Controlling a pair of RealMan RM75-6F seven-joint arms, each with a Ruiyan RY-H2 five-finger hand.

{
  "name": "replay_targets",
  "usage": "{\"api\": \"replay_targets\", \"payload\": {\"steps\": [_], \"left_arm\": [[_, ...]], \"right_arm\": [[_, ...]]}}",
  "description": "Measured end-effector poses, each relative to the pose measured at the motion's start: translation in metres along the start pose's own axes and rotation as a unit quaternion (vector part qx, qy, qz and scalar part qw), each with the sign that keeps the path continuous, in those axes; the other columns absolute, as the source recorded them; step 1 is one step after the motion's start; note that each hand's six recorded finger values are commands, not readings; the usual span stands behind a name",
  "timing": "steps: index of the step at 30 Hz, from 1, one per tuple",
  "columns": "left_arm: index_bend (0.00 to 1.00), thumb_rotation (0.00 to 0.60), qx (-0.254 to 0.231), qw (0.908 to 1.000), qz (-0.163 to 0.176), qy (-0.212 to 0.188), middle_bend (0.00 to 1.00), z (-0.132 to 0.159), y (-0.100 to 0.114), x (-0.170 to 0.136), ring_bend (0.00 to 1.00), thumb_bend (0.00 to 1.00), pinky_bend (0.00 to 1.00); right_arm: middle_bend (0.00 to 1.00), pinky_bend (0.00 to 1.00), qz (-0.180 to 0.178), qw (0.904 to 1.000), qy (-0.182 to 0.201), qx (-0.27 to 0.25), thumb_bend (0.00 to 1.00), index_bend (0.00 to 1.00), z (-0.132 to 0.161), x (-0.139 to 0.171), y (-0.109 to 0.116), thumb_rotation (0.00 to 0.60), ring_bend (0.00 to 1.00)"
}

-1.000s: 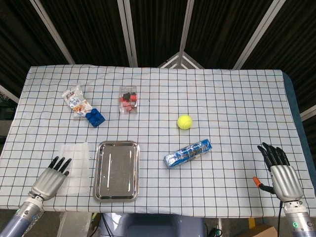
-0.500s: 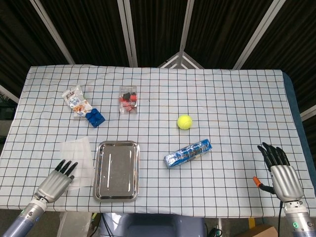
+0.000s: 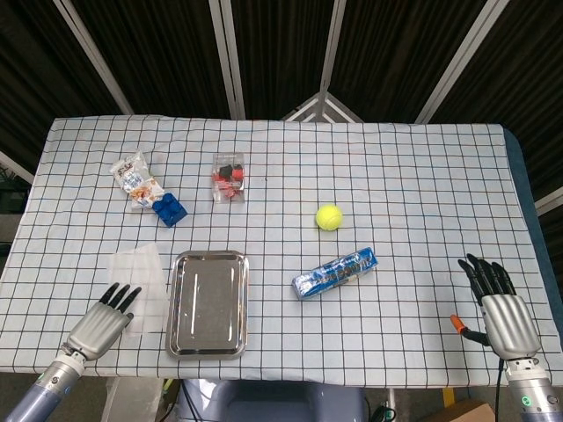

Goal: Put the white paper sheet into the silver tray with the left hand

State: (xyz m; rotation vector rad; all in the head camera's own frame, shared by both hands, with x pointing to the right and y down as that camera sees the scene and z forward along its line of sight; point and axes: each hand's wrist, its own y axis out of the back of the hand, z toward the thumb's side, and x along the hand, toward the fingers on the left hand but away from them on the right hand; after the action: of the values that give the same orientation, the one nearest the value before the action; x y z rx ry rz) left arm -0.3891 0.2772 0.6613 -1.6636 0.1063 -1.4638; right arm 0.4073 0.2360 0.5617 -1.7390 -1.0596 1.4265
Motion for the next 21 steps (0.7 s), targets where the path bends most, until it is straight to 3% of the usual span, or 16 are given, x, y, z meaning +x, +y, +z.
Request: {"api": "replay_targets", "payload": {"steps": [5,10,14,21], "left_arm": [[0.55,0.600,-0.007,0.9998,0.016,0.010,0.00,-0.006,0.009,0.000,0.00,0.57,0.00],[0.55,0.600,-0.007,0.9982,0.053,0.029,0.01,-0.021,0.033,0.000,0.00,0.56,0.00],[0.54,0.600,-0.020,0.9932,0.106,0.046,0.01,-0.033,0.066,0.000,0.00,0.56,0.00],[0.54,0.600,-0.068,0.9702,0.231,0.025,0.02,-0.027,0.136,-0.003,0.00,0.56,0.00]], "right_arm": [[0.00,0.00,0.000,1.0000,0.000,0.000,0.31,0.00,0.000,0.000,0.000,0.600,0.00],[0.00,0.00,-0.001,1.0000,0.000,0.000,0.31,0.00,0.000,0.000,0.000,0.600,0.00],[0.00,0.00,0.000,1.0000,0.001,0.001,0.31,0.00,0.000,0.000,0.000,0.600,0.00],[0.00,0.00,0.000,1.0000,-0.001,0.001,0.31,0.00,-0.001,0.000,0.000,0.600,0.00]]}}
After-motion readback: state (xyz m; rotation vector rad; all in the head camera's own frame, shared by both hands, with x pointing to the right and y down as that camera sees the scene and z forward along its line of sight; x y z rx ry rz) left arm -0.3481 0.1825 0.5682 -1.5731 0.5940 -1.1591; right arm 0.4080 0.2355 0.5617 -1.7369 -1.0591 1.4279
